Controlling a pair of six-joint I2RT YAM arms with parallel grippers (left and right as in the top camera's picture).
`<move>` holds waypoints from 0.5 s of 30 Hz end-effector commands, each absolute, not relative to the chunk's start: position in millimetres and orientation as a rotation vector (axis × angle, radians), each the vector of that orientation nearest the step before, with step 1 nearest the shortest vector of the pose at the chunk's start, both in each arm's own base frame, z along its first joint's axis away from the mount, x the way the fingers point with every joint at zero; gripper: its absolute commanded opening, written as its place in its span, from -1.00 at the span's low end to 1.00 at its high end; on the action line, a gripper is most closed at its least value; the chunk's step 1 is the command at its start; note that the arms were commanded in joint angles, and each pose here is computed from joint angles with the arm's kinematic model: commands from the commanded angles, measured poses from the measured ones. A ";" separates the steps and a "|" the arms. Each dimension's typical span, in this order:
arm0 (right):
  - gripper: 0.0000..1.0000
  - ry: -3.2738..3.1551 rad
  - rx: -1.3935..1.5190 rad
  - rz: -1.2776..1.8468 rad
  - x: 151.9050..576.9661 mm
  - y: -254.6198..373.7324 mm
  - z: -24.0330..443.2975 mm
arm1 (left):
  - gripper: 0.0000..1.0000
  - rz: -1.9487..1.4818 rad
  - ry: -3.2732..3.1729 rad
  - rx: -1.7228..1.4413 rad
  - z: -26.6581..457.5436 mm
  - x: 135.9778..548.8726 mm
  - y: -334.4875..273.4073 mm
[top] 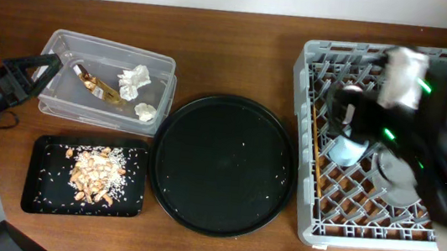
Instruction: Sort waste into correct bins and load items into the dishwasher rack
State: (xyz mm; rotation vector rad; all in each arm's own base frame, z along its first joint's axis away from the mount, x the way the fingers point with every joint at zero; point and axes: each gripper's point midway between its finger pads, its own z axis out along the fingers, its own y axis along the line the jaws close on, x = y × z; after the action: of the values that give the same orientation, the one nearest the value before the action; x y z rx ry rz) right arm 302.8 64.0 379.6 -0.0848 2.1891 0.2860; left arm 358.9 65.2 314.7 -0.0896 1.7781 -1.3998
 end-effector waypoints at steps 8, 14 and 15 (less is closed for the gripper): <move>0.97 1.634 -0.049 0.217 126.0 23.2 492.1 | 0.99 -1.408 1.772 -0.070 319.6 355.1 63.0; 0.97 1.546 0.010 0.166 71.1 3.1 470.7 | 0.99 -1.407 1.772 -0.069 319.7 355.1 63.0; 0.97 1.548 0.018 0.157 69.3 1.1 463.1 | 0.99 -1.408 1.772 -0.070 319.7 355.1 63.0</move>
State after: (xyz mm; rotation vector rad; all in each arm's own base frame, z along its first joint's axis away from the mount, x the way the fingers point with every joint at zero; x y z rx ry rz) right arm 68.9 13.2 488.1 -0.0346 1.5212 0.2193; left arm 358.9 65.2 314.7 -0.0896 1.7781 -1.3998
